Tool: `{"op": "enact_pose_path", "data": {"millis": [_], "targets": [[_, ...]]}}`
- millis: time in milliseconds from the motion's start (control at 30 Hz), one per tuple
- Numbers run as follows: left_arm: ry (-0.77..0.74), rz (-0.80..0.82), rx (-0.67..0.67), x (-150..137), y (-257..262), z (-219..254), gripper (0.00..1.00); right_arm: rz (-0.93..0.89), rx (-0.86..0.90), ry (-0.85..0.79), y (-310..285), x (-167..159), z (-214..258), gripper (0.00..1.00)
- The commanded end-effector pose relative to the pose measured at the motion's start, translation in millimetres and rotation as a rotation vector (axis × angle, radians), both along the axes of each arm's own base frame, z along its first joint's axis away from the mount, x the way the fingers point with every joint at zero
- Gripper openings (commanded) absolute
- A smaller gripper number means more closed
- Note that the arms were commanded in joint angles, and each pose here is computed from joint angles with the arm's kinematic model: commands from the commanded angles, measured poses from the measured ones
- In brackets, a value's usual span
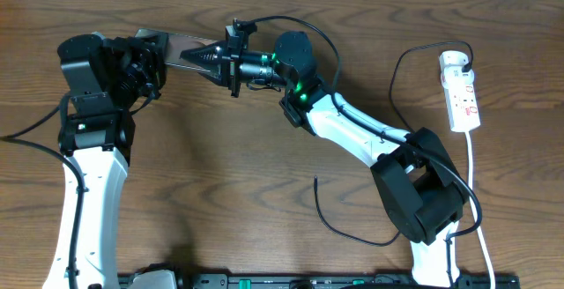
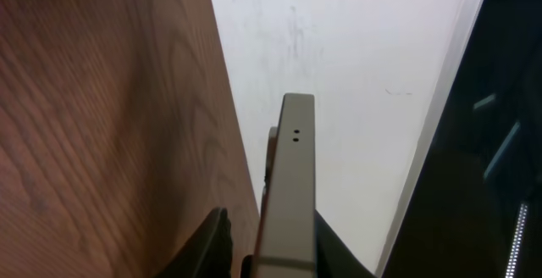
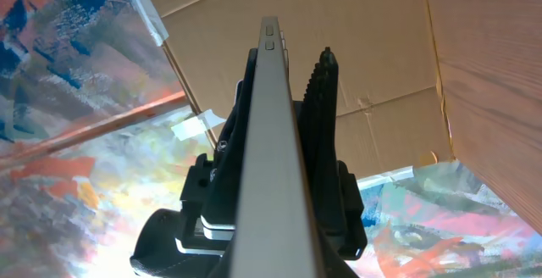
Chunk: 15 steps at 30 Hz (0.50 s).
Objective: Plug charger to phone and switch on socket
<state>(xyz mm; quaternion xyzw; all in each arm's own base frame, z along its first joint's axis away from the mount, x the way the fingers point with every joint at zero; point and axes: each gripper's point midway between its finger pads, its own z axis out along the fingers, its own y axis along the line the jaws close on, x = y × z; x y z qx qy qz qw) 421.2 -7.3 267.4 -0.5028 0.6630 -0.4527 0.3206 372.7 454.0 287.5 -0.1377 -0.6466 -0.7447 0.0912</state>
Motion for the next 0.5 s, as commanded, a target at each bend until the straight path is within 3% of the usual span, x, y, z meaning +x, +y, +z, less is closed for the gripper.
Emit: {"op": "enact_pose_path", "data": {"millis": [0, 167, 467], "targets": [[-0.025, -0.023, -0.024, 2.7, -4.5, 12.1, 0.21, 0.024, 0.027, -0.07, 8.4, -15.4, 18.1, 0.01], [-0.025, -0.03, -0.027, 2.4, -5.7, 12.3, 0.08, 0.026, 0.021, -0.064, 9.5, -16.0, 16.3, 0.02], [-0.024, -0.032, -0.027, 2.2, -6.0, 12.2, 0.07, 0.024, 0.015, -0.076, 9.9, -16.0, 14.9, 0.01]]}}
